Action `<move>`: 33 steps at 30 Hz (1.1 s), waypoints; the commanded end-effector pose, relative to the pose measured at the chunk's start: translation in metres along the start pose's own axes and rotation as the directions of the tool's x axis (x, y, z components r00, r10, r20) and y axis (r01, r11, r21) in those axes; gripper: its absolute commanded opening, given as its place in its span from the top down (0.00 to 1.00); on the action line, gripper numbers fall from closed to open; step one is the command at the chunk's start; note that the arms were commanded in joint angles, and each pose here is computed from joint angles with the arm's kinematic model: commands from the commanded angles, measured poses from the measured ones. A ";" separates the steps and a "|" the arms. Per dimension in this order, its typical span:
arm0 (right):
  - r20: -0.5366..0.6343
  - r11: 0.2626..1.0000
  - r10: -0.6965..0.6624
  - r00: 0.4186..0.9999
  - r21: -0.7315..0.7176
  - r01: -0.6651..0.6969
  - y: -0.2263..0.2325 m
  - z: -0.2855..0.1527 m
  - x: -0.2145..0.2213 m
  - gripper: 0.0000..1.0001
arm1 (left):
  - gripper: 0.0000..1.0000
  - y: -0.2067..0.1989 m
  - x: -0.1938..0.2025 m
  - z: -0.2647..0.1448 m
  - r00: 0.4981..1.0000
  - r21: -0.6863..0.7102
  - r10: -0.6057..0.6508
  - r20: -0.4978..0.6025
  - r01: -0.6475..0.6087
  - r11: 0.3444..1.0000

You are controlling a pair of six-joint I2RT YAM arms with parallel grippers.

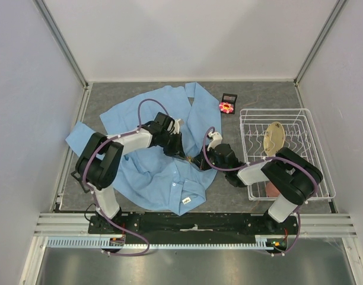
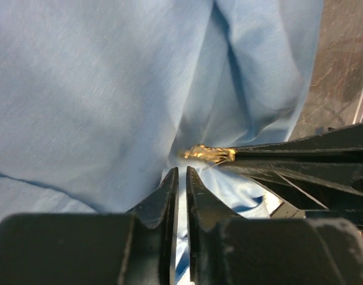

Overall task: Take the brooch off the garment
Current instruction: Remove the brooch from the clothes.

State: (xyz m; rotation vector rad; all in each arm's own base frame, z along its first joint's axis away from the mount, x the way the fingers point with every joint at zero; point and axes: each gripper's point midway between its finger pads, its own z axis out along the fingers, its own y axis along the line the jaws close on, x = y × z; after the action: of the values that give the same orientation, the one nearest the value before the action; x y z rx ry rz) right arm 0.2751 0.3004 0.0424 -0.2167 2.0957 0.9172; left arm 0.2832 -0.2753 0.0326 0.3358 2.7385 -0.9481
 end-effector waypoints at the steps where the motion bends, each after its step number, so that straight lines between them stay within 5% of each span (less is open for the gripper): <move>1: 0.023 0.999 0.015 1.000 -0.031 -0.014 0.005 0.001 -0.003 0.99 | 0.80 -0.021 -0.022 -0.020 0.993 0.035 0.034 0.111 -0.039 0.999; 3: 0.021 0.999 0.015 1.000 -0.037 -0.014 0.006 0.002 -0.004 1.00 | 0.67 -0.025 -0.023 -0.022 0.992 0.048 0.055 0.115 -0.060 0.997; 6: 0.013 0.999 0.009 1.000 -0.044 -0.008 0.007 0.004 -0.003 1.00 | 0.60 -0.032 -0.024 -0.024 0.989 0.075 0.101 0.111 -0.110 0.991; 18: -0.001 0.997 -0.014 1.000 -0.074 0.014 0.012 0.003 -0.009 1.00 | 0.54 -0.028 0.000 -0.006 0.937 -0.034 0.348 0.014 -0.347 0.937; 24: -0.008 0.995 -0.013 1.000 -0.096 0.013 0.014 0.002 -0.008 1.00 | 0.61 -0.013 -0.009 0.000 0.933 -0.120 0.360 0.033 -0.353 0.928; 33: -0.017 0.990 -0.020 1.000 -0.137 0.018 0.019 0.003 -0.006 1.00 | 0.58 -0.015 -0.012 0.008 0.936 -0.102 0.351 0.001 -0.349 0.932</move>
State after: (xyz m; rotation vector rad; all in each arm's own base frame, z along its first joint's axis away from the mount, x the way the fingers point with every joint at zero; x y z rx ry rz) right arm 0.2671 0.3023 0.0380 -0.2721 2.1201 0.9851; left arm 0.2748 -0.2839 0.0292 0.6974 2.6426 -0.7143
